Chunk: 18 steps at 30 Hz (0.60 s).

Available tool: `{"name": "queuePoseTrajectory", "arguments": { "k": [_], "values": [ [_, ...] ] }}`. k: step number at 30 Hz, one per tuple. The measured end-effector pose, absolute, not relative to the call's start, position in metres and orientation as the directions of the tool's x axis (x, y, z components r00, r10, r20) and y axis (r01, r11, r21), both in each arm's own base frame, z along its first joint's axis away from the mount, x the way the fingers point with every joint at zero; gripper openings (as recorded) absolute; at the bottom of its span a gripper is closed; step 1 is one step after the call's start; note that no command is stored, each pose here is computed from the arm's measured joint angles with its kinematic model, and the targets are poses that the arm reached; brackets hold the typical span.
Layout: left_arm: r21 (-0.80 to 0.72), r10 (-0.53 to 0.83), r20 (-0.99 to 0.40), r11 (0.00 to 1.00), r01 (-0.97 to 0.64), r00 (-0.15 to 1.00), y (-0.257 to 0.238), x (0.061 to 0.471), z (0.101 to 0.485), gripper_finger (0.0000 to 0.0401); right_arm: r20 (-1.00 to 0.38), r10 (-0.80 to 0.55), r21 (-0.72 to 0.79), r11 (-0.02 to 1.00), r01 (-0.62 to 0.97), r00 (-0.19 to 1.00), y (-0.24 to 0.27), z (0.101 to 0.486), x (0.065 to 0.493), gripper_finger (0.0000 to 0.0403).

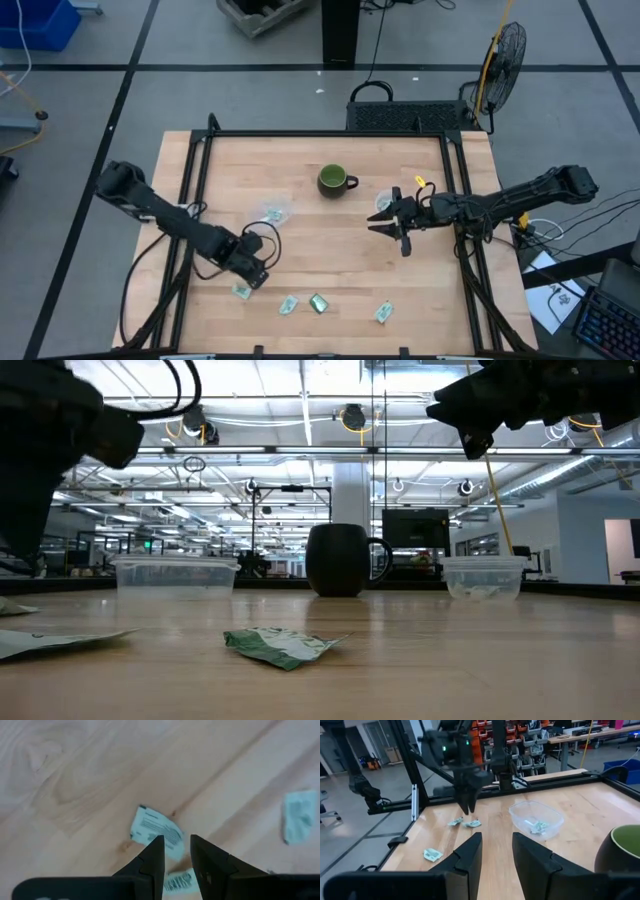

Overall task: Pick and place Stevia / Truvia into bins
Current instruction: Put the green stevia packet into the left transparent container

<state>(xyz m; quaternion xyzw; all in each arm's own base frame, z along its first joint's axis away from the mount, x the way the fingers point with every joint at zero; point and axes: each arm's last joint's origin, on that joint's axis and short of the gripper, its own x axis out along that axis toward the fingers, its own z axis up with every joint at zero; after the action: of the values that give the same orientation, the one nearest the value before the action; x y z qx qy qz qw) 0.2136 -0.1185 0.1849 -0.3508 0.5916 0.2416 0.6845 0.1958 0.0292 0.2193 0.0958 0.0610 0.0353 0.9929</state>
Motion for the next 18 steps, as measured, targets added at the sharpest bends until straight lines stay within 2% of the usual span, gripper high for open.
{"name": "queuePoseTrajectory", "arguments": {
  "k": [4, 9, 18],
  "values": [
    [-0.145, -0.061, -0.989, 0.626, -0.766, 0.137, -0.12, 0.217, 0.174, 0.0097, -0.114, 0.082, 0.194, 0.979, -0.058, 0.99, 0.029, 0.219, 0.196, 0.01],
    [-0.095, -0.061, -0.995, 0.668, -0.738, 0.073, -0.12, 0.216, 0.167, 0.0106, -0.114, 0.082, 0.194, 0.979, -0.059, 0.99, 0.029, 0.219, 0.196, 0.01],
    [-0.089, -0.063, -0.996, 0.657, -0.749, 0.063, -0.12, 0.215, 0.167, 0.0174, -0.115, 0.083, 0.188, 0.98, -0.06, 0.99, 0.029, 0.219, 0.196, 0.01]
  ]
}}
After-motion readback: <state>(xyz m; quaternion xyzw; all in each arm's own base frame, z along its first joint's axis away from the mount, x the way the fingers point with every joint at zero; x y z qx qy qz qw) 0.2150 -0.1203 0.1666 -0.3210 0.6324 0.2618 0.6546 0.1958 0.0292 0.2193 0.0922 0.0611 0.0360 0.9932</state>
